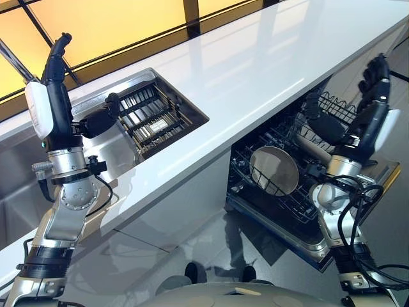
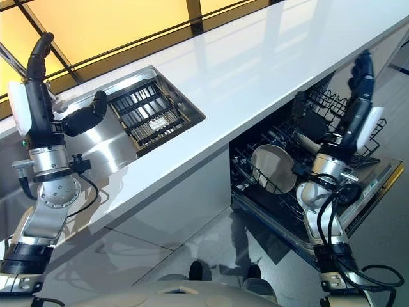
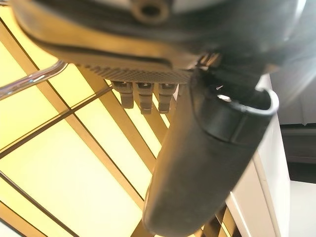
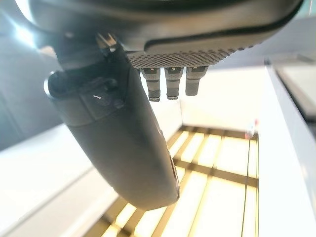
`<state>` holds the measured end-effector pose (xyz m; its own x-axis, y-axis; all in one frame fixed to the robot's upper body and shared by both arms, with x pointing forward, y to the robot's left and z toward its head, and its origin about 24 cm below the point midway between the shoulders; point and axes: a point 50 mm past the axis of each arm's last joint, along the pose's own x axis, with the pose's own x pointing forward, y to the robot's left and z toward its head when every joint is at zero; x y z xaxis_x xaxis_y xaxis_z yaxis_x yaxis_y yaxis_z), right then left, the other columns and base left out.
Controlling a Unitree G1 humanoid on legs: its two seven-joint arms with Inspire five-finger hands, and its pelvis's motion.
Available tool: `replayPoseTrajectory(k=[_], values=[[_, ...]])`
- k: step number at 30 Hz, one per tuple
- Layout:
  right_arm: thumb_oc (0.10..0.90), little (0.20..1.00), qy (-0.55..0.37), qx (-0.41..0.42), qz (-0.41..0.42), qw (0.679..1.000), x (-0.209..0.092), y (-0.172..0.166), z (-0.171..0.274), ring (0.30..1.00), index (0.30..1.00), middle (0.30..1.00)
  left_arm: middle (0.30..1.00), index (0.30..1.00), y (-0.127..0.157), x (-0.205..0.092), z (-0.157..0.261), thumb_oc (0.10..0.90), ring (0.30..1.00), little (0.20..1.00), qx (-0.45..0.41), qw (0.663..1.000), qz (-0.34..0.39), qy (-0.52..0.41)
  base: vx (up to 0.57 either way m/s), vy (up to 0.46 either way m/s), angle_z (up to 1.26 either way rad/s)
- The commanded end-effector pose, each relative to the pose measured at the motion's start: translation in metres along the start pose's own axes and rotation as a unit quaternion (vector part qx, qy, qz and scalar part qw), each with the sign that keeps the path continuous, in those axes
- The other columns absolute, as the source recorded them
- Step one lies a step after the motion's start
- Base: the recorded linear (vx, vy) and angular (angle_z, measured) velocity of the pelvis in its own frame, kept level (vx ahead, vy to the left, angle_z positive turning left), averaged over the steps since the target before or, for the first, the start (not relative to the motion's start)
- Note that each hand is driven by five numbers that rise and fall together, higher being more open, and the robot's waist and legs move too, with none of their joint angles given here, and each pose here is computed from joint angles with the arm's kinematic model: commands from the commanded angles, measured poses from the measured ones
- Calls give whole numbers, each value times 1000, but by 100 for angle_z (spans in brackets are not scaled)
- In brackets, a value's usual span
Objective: Pick up plates and place into dishwasher.
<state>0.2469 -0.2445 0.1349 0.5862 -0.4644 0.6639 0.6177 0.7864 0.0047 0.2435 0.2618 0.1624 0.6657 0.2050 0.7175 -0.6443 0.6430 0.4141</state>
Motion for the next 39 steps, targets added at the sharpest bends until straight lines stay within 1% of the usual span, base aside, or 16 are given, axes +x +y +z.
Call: replayPoseTrajectory(k=[1,3,6,8,10,14,16,21,33,39], values=[[800,900,-140,76,-64,985,19,-13,47,900,900,900,900,900,21,20,12,800,900,900,10,997,48,-64,13,-13,-5],[800,900,-125,56,-77,988,18,-18,42,900,900,900,900,900,21,19,11,800,900,900,13,997,49,-61,8,-10,-11],[800,900,-42,37,-97,994,15,-29,18,900,900,900,900,900,27,18,6,800,900,900,19,997,54,-53,8,-20,-11],[800,900,24,40,-113,993,10,-38,-1,900,900,900,900,900,32,18,3,800,900,900,18,997,56,-44,7,-32,-5],[800,900,51,23,-123,991,8,-46,-13,900,900,900,900,900,35,18,1,800,900,900,17,998,56,-35,24,-39,-2],[800,900,120,28,-146,981,5,-53,-34,900,900,900,900,900,33,18,-4,800,900,900,20,998,53,-26,30,-35,-2],[800,900,166,41,-143,975,3,-54,-47,900,900,900,900,900,31,19,-5,800,900,900,22,998,49,-23,35,-19,-2],[800,900,258,30,-130,957,-5,-59,-76,900,900,900,900,900,30,21,-6,800,900,900,23,999,44,-18,34,-20,1],[800,900,366,-23,-124,922,-13,-72,-111,900,900,900,900,900,28,24,-8,800,900,900,28,999,33,-18,15,-21,3],[800,900,408,-31,-121,904,-13,-80,-122,900,900,900,900,900,27,28,-7,800,900,900,26,999,32,-22,-4,-17,7]])
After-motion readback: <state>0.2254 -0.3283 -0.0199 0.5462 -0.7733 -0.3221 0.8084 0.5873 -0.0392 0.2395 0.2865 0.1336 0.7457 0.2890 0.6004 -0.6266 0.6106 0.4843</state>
